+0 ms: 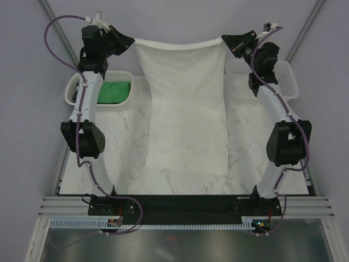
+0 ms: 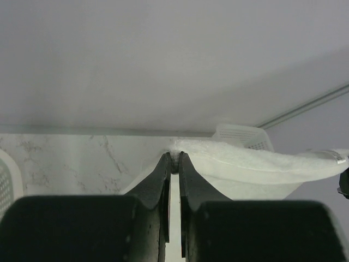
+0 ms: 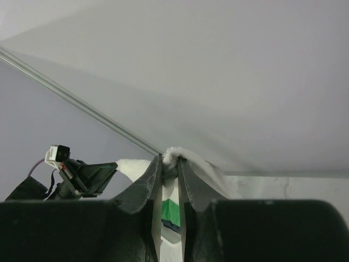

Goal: Fold and stack the towels
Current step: Fold the towel

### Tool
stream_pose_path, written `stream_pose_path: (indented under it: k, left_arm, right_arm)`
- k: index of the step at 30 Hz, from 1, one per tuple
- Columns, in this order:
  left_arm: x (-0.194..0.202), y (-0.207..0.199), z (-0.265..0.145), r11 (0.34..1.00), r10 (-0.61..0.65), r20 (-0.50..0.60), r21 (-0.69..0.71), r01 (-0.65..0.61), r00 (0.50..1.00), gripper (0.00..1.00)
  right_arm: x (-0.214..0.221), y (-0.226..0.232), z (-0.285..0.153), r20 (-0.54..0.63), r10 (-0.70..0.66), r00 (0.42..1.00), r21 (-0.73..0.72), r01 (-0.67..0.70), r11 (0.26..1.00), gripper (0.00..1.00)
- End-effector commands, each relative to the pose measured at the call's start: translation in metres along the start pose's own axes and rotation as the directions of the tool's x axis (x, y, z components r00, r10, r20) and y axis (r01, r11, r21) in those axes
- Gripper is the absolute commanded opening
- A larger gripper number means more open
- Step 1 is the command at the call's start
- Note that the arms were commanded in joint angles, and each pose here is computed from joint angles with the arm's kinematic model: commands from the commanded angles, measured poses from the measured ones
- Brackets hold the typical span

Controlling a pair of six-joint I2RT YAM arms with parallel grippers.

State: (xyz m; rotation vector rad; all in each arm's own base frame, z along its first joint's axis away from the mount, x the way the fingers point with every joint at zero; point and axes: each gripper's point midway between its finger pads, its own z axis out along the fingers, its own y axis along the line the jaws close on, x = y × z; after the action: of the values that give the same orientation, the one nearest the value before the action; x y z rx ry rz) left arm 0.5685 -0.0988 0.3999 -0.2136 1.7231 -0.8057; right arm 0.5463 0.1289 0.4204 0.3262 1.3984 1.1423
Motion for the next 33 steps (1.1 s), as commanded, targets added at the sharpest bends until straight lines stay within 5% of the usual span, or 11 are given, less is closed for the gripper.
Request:
stream_pose_path:
  k: [1, 12, 24, 33]
  left_arm:
    - [-0.052, -0.027, 0.01, 0.986, 0.109, 0.168, 0.108, -0.129, 0.98, 0.02]
    - [-0.011, 0.01, 0.055, 0.975, 0.127, 0.114, 0.169, -0.145, 0.985, 0.02]
    - [0.069, 0.03, 0.009, 0.978, 0.14, -0.084, 0.165, -0.124, 0.987, 0.02]
    - [0.119, 0.056, -0.039, 0.99, 0.112, -0.202, 0.108, -0.092, 0.973, 0.02]
  right_arm:
    - [-0.028, 0.043, 0.02, 0.084, -0.047, 0.995, -0.195, 0.063, 0.979, 0.0]
    - [0.024, -0.044, 0.063, -0.023, -0.031, 0.999, -0.184, 0.026, 0.982, 0.0]
    - [0.074, -0.069, 0.002, -0.19, -0.076, 0.979, -0.098, 0.058, 0.994, 0.0]
    - [0.118, -0.109, -0.066, -0.407, -0.155, 0.9, 0.098, 0.212, 0.972, 0.0]
